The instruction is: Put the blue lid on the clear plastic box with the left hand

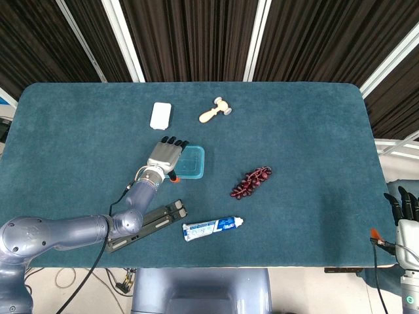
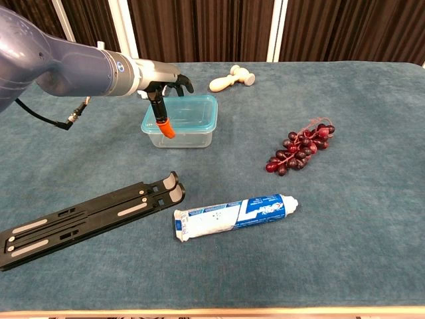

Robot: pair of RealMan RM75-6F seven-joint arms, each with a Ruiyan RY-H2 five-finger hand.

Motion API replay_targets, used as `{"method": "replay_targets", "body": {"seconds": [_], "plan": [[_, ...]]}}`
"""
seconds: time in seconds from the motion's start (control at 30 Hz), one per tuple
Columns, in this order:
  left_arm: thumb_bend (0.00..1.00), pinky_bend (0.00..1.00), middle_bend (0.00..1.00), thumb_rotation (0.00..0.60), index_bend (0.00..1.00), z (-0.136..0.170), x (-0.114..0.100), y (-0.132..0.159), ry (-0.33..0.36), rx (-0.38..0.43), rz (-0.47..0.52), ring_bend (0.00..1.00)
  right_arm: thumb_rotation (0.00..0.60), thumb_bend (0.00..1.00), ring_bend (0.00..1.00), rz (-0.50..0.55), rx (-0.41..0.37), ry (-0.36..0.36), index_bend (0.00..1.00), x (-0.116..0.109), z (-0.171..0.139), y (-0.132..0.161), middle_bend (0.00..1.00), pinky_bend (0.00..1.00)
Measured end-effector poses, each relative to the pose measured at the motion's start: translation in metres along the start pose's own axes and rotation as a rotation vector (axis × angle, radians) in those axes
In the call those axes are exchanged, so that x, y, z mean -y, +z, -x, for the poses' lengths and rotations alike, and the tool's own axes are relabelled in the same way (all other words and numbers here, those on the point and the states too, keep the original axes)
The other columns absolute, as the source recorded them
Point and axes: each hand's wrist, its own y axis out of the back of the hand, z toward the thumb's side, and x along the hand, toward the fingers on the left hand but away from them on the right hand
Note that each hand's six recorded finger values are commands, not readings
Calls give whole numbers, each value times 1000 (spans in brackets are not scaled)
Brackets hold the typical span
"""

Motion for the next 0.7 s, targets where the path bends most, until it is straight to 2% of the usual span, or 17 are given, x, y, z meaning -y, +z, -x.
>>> {"method": "replay_targets", "body": {"seconds": [0.43, 0.7], "plan": [[148, 33, 13, 600, 51, 3, -1, 1, -4, 8, -43, 0, 600, 291, 21, 0, 1, 1, 166, 0, 0, 0, 40, 0], [149, 33, 6, 600, 49, 8, -6, 1, -4, 18, -63, 0, 600, 292, 21, -4, 1, 2, 166, 0, 0, 0, 40, 0]]}}
